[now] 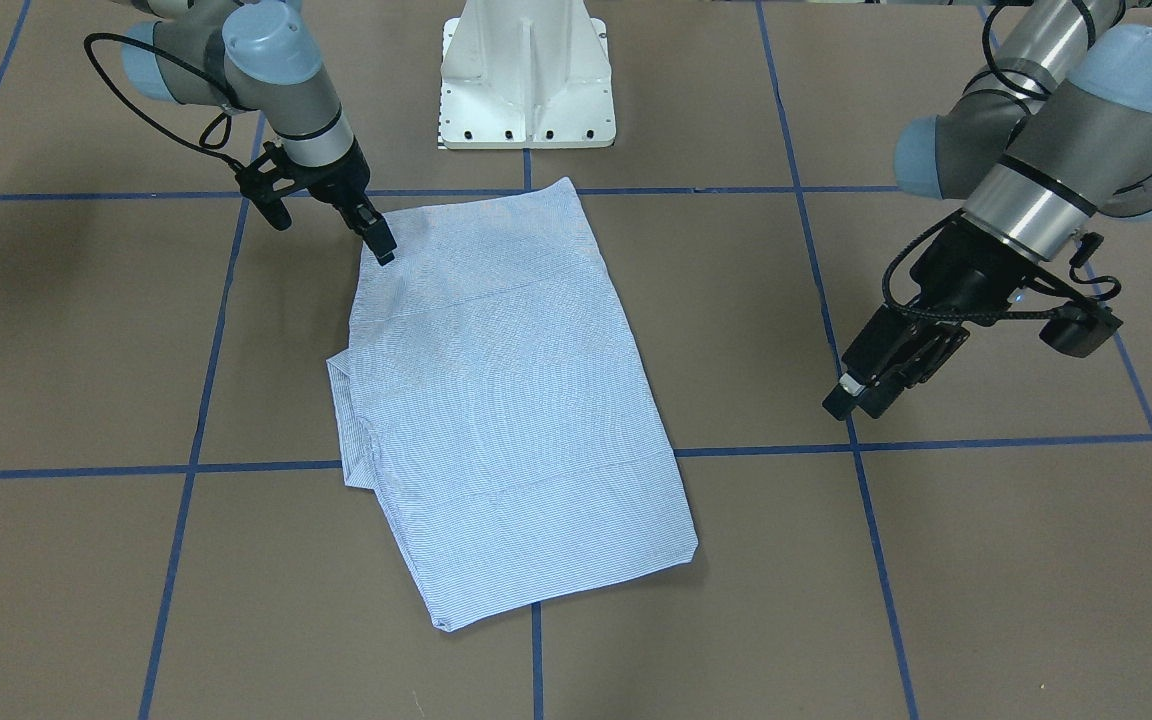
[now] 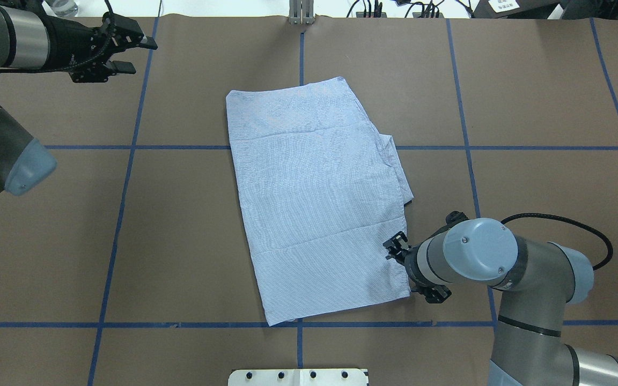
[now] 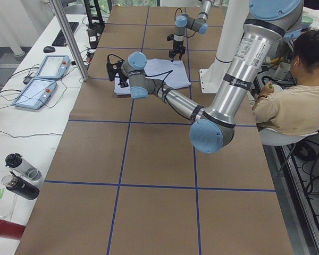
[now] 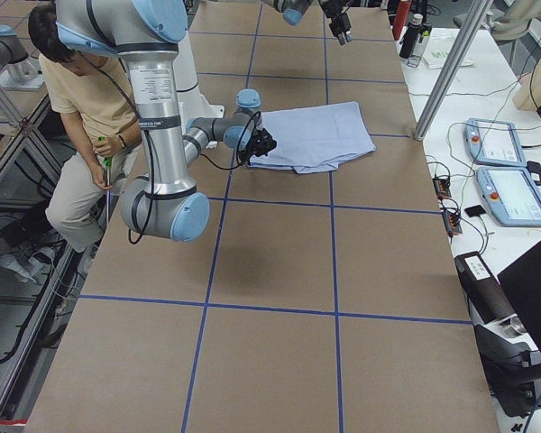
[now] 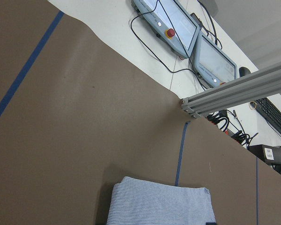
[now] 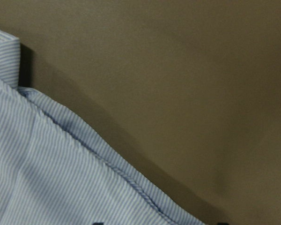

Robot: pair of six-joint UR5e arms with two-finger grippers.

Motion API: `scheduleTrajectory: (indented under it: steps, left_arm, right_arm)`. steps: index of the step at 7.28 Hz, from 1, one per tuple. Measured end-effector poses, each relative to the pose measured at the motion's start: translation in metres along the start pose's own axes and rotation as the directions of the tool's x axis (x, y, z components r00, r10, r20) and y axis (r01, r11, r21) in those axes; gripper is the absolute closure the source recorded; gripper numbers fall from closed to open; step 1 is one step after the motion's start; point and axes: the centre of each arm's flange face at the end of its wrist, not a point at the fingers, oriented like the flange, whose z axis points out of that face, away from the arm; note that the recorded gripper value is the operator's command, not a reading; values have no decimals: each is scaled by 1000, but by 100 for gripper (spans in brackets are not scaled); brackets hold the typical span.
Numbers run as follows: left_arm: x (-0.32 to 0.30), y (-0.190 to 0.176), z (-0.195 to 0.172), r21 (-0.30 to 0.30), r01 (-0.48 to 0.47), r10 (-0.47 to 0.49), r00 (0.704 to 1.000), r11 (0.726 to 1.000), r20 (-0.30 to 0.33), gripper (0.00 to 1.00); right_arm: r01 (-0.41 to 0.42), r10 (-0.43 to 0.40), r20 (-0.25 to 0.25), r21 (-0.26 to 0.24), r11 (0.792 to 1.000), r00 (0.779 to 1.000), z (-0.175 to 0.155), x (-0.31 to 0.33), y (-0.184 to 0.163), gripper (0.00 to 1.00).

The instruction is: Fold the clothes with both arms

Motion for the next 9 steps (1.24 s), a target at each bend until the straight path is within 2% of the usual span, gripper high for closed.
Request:
scheduleTrajectory:
  steps: [2, 3, 5, 6, 7, 9]
  left_arm:
    - [0, 0, 0, 0, 0, 0, 1000, 1000, -1, 24]
    - [0, 0, 0, 0, 0, 0, 1000, 1000, -1, 24]
    - [1, 0, -2, 1, -1, 1, 1000, 1000, -3, 24]
    - [2, 0, -4, 3, -2, 2, 1000, 1000, -7, 24]
    - [4, -1, -6, 5, -4, 4, 1000, 1000, -10, 24]
    - [2, -1, -8, 6, -2, 2, 1000, 1000, -8, 24]
  right_arm:
    - [20, -20, -12, 4, 1000, 1000, 7, 10, 7, 26]
    - [22, -22, -15, 5, 1000, 1000, 9, 12, 8, 40]
    - [25, -25, -16, 5, 1000, 1000, 9, 12, 9, 43]
    - [27, -27, -16, 4, 1000, 1000, 10, 12, 10, 55]
    - [29, -28, -14, 3, 1000, 999, 9, 11, 11, 100]
    - [29, -29, -7, -2, 1000, 1000, 5, 9, 12, 100]
